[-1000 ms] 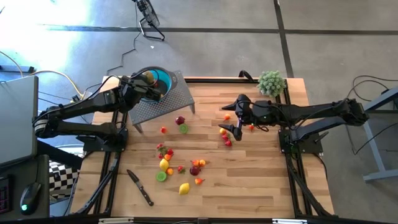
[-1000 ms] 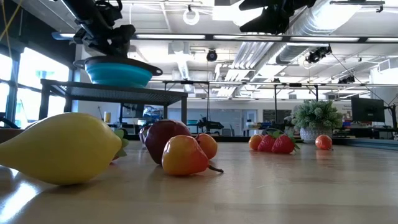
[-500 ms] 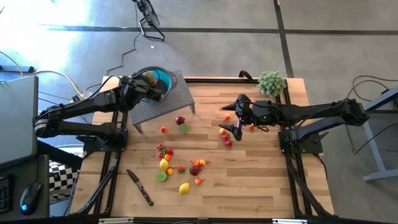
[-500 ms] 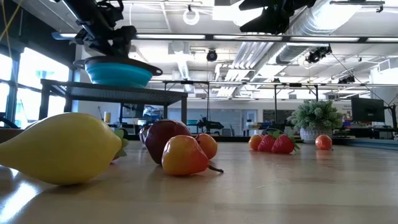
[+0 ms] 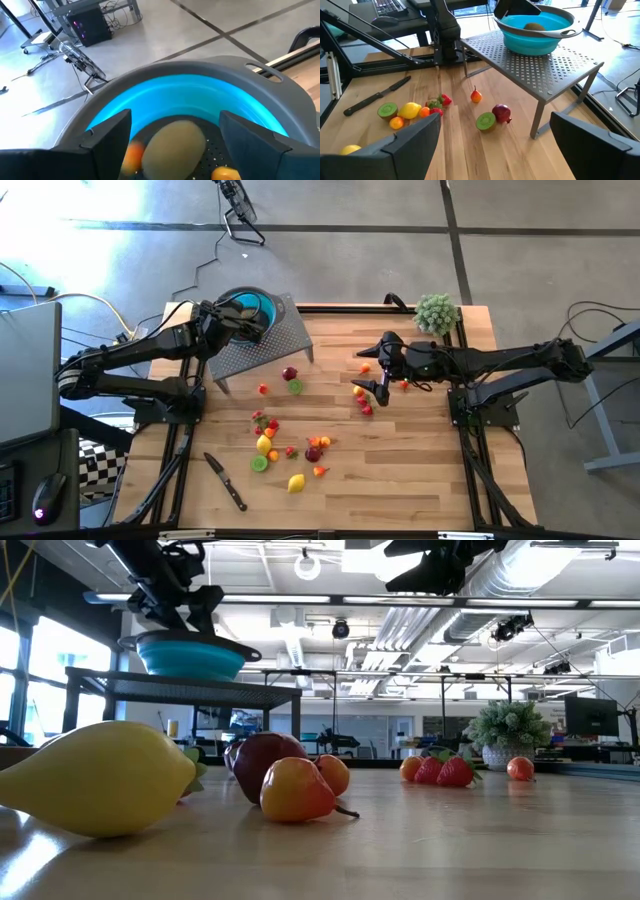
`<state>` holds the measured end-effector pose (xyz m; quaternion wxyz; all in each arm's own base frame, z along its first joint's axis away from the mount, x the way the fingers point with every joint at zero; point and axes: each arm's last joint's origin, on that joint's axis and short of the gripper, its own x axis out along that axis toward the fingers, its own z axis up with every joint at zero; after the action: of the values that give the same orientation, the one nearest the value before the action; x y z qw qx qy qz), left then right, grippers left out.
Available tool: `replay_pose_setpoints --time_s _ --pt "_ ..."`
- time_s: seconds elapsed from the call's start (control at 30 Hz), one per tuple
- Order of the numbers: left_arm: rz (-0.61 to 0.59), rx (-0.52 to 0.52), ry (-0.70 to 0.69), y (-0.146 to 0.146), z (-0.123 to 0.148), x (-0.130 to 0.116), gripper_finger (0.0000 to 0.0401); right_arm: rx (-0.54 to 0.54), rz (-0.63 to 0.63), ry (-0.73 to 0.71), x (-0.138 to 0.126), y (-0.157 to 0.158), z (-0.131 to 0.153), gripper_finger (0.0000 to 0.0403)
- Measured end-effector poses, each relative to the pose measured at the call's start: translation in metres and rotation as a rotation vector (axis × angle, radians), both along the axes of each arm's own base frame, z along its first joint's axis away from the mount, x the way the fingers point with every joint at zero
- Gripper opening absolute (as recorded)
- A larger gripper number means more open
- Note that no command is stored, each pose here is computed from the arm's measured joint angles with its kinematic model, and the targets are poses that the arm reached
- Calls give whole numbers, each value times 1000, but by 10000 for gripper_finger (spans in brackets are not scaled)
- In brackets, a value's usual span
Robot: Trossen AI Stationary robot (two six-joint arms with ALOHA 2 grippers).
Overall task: Pick & Place Fruit
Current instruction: Put the right brown kiwi into the blue strainer bowl on the shelf
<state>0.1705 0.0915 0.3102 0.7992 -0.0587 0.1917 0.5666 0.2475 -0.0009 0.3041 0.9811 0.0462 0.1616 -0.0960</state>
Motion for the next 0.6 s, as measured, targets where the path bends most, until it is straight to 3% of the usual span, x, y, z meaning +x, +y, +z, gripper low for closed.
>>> replay_pose_setpoints --time_s 0.4,0.6 --pt "-4 -4 2 0 0 0 297 1 9 0 0 0 0 368" --pt "-68 -37 -26 -1 0 1 297 0 9 0 0 0 0 369"
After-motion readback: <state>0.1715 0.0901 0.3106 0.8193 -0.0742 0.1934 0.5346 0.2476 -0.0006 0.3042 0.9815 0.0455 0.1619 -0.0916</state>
